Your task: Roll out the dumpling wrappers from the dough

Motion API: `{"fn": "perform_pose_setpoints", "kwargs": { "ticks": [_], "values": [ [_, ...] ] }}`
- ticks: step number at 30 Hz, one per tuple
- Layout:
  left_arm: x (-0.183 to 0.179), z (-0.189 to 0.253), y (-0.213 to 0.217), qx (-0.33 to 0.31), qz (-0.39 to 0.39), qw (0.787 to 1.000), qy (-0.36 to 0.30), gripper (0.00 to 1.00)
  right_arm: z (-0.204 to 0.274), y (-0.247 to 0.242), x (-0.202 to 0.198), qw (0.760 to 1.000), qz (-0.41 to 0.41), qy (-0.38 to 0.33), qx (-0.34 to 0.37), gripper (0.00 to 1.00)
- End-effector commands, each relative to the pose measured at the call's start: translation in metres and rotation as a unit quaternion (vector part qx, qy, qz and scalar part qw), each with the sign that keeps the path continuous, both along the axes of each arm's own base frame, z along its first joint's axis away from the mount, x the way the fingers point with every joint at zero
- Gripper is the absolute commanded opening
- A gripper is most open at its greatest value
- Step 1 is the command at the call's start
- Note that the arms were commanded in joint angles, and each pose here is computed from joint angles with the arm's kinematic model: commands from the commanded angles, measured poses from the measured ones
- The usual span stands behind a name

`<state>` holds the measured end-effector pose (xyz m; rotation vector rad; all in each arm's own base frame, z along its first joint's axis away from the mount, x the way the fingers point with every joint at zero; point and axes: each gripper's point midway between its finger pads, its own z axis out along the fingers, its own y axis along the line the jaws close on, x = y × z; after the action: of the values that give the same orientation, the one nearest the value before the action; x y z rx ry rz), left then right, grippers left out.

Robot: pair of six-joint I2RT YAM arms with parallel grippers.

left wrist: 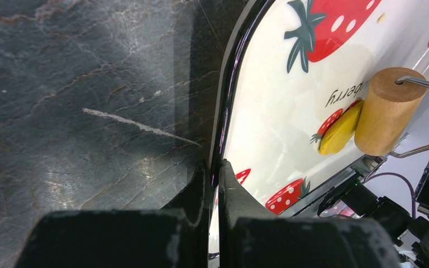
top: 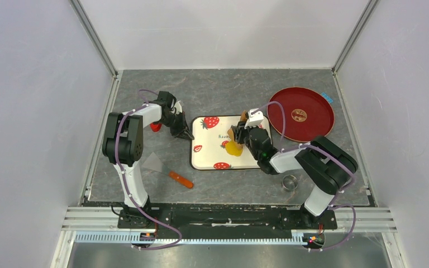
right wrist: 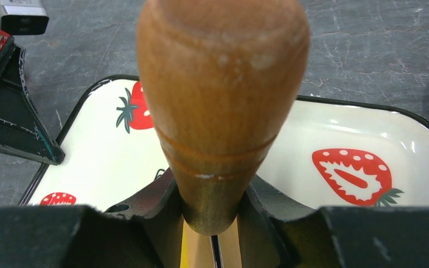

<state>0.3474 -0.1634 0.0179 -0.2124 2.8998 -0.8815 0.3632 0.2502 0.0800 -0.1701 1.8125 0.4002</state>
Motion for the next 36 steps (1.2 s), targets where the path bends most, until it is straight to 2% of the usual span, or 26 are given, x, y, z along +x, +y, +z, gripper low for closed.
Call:
{"fn": "perform_pose_setpoints", "kwargs": {
  "ticks": [1,8,12,25,36],
  "values": [
    [-0.008,-0.028,0.007,0.04,-0.009,0.999,0.02,0.02,-0.097,-0.037,-0.044,0.986,-0.009,0.112,-0.122,0.0],
    [-0.009,-0.03,0.007,0.041,-0.009,0.999,0.023,0.02,-0.121,-0.044,-0.058,0.972,-0.011,0.135,-0.191,0.0],
    [-0.009,-0.029,0.007,0.041,-0.009,0.999,0.022,0.02,-0.122,-0.049,-0.061,0.969,-0.011,0.141,-0.201,0.0],
    [-0.009,-0.03,0.007,0.04,-0.01,0.999,0.023,0.02,-0.133,-0.056,-0.091,0.97,-0.025,0.153,-0.189,0.0],
    [-0.009,-0.029,0.007,0.041,-0.009,0.999,0.023,0.02,-0.165,-0.068,-0.119,0.963,-0.029,0.215,-0.162,0.0]
  ]
}}
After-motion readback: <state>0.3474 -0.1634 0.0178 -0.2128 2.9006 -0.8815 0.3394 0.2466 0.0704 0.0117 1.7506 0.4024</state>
